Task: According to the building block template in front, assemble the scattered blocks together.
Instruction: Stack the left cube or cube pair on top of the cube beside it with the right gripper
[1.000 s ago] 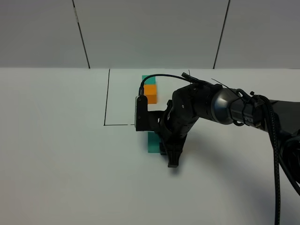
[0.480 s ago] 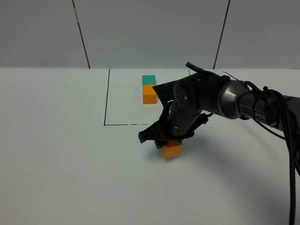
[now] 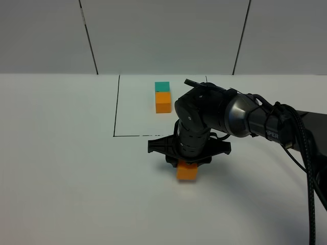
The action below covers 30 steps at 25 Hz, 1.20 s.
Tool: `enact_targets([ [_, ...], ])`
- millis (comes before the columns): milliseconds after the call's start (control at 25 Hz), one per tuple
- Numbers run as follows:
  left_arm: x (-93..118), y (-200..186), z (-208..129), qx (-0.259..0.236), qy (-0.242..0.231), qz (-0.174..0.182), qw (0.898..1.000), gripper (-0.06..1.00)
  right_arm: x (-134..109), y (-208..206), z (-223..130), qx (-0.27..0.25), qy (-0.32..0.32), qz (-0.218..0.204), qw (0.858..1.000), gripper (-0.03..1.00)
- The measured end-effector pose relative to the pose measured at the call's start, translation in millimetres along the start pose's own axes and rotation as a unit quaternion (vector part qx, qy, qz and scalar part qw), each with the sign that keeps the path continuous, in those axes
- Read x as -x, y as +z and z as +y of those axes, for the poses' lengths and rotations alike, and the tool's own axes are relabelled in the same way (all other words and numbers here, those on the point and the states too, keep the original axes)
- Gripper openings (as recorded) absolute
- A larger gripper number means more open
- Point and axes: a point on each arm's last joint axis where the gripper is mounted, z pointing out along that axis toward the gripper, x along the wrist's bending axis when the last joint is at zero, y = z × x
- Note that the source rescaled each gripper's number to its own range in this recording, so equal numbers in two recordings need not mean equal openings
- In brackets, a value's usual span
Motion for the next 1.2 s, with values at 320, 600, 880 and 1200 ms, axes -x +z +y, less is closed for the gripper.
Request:
enact_targets([
  [320, 0, 0, 0, 0.0, 0.0, 0.0, 1.0, 0.67, -12, -1, -6, 0.014, -0.015, 0.002, 1.0, 0.01],
  [600, 0, 0, 0, 0.0, 0.0, 0.0, 1.0, 0.67, -26, 18, -8, 0.006, -0.027, -0.001, 1.0, 0.01],
  [880, 0, 0, 0, 0.0, 0.0, 0.0, 1.0, 0.67, -29, 24, -7, 0.006, -0.028, 0.001, 1.0, 0.01],
  [1200, 0, 0, 0, 0.0, 0.0, 0.0, 1.0, 0.67, -28, 32, -9, -0.001, -0.029, -0.005, 1.0, 0.01],
])
